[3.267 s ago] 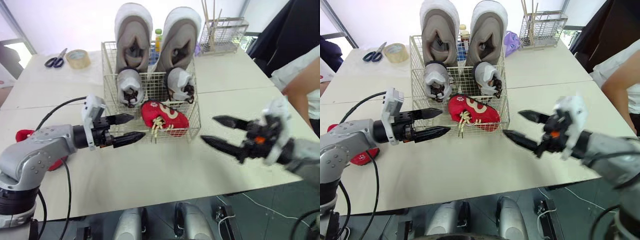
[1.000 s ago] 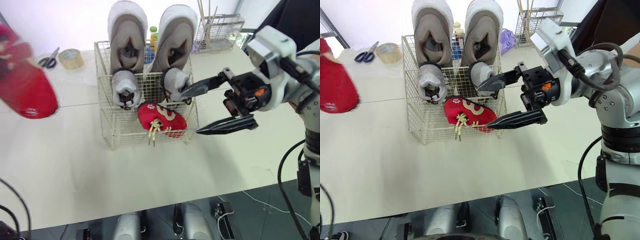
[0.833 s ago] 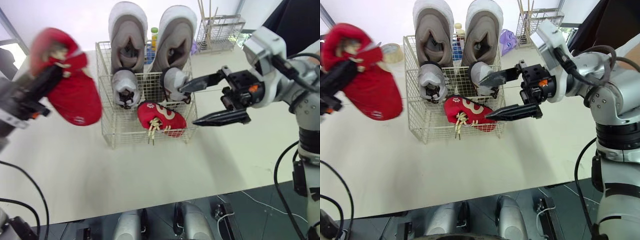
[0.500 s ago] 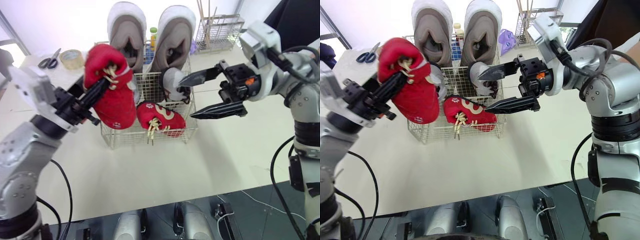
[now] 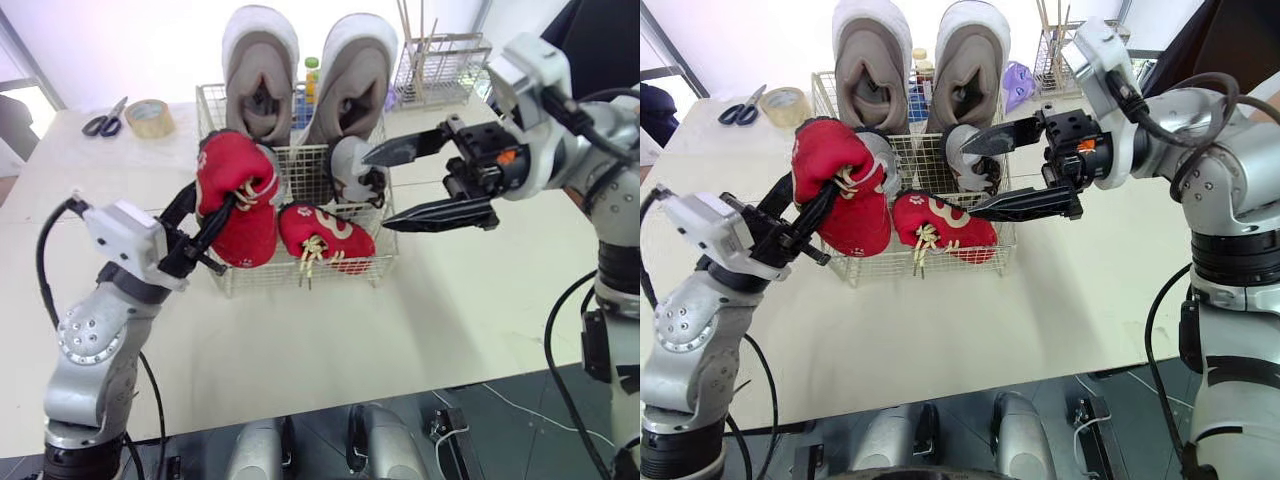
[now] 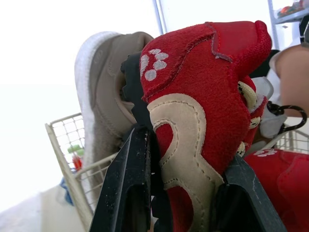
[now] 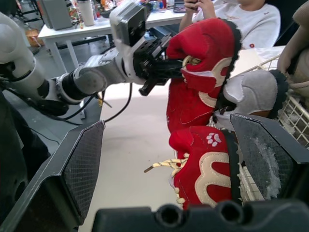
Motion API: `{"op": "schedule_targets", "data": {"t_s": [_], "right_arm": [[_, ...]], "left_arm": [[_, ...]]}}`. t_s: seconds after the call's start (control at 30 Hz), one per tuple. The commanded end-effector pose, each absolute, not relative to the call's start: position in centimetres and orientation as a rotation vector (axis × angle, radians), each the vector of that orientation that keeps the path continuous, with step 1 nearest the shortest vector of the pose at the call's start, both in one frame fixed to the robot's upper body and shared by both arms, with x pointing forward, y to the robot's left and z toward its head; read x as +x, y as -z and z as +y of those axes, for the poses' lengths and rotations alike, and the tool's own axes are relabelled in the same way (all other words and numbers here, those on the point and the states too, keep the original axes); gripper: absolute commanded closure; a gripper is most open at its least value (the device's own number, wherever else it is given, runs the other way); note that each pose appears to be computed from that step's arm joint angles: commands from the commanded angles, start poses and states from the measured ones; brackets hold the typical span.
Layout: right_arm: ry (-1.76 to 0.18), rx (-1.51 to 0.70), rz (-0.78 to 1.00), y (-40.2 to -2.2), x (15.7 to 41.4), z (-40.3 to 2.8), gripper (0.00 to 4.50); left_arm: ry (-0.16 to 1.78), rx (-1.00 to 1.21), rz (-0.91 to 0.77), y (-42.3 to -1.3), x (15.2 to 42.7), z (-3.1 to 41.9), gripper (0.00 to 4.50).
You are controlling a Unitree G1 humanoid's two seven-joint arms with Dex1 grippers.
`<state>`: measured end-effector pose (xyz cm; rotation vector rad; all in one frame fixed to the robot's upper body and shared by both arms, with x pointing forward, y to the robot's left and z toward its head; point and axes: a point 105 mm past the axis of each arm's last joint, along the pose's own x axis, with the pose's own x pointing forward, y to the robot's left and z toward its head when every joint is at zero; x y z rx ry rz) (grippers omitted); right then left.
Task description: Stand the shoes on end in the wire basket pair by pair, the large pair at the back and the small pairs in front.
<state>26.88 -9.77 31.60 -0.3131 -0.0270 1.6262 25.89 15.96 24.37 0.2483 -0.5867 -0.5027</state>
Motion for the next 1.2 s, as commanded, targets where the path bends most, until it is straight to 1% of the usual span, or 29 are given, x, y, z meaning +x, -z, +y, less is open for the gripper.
{"op": "schedule_targets", "data": {"t_s": [0.03,0.13,0.27,0.37,0.5,0.57,0.67,0.73,0.8,0.83,0.9,0.93,0.97,1.03,1.1,1.13,1.2], "right_arm": [[-1.627,-0.319,-0.083,-32.5,26.1,-9.9,0.0],[-1.625,-0.312,-0.086,-32.4,26.1,-9.7,0.0],[-1.62,-0.295,-0.086,-32.2,26.2,-10.0,0.0],[-1.618,-0.285,-0.085,-32.0,26.3,-10.1,0.0],[-1.618,-0.277,-0.086,-32.0,26.1,-10.0,0.0],[-1.617,-0.274,-0.084,-32.0,26.0,-10.0,0.0],[-1.612,-0.27,-0.063,-31.9,25.7,-10.1,0.0],[-1.612,-0.269,-0.044,-31.7,25.5,-10.2,0.0],[-1.618,-0.273,-0.026,-31.4,25.0,-10.2,0.0],[-1.618,-0.268,-0.025,-31.3,24.9,-10.2,0.0],[-1.616,-0.257,-0.03,-31.2,24.8,-10.1,0.0],[-1.614,-0.253,-0.033,-31.2,24.8,-10.1,0.0],[-1.612,-0.251,-0.034,-31.1,24.9,-10.1,0.0],[-1.606,-0.248,-0.035,-30.9,24.9,-10.1,0.0],[-1.603,-0.248,-0.035,-30.8,24.9,-10.1,0.0],[-1.601,-0.247,-0.034,-30.8,24.9,-10.2,0.0],[-1.596,-0.245,-0.034,-30.7,24.9,-10.2,0.0]], "left_arm": [[0.501,0.26,-0.467,-20.4,26.7,16.1,3.74],[0.493,0.323,-0.485,-19.3,27.1,15.9,3.74],[0.462,0.343,-0.581,-21.2,28.2,15.7,3.74],[0.456,0.366,-0.657,-23.2,28.3,15.3,3.74],[0.504,0.448,-0.681,-23.2,27.9,14.4,3.74],[0.519,0.383,-0.618,-22.2,28.0,14.5,3.74],[0.55,0.212,-0.438,-19.3,27.7,14.8,3.74],[0.557,0.178,-0.398,-18.8,27.4,14.9,3.74],[0.569,0.121,-0.273,-17.2,27.2,15.2,3.74],[0.596,0.095,-0.239,-16.7,26.8,15.1,3.74],[0.641,0.067,-0.215,-16.6,26.4,15.0,3.74],[0.657,0.062,-0.212,-16.6,26.2,15.0,2.8],[0.69,0.041,-0.191,-16.5,26.0,14.9,2.47],[0.728,0.011,-0.146,-16.1,25.6,14.9,1.46],[0.747,0.009,-0.126,-16.3,25.3,15.1,0.36],[0.74,-0.012,-0.129,-16.9,25.3,15.5,0.08],[0.72,-0.019,-0.1,-17.8,25.1,16.2,0.08]]}}
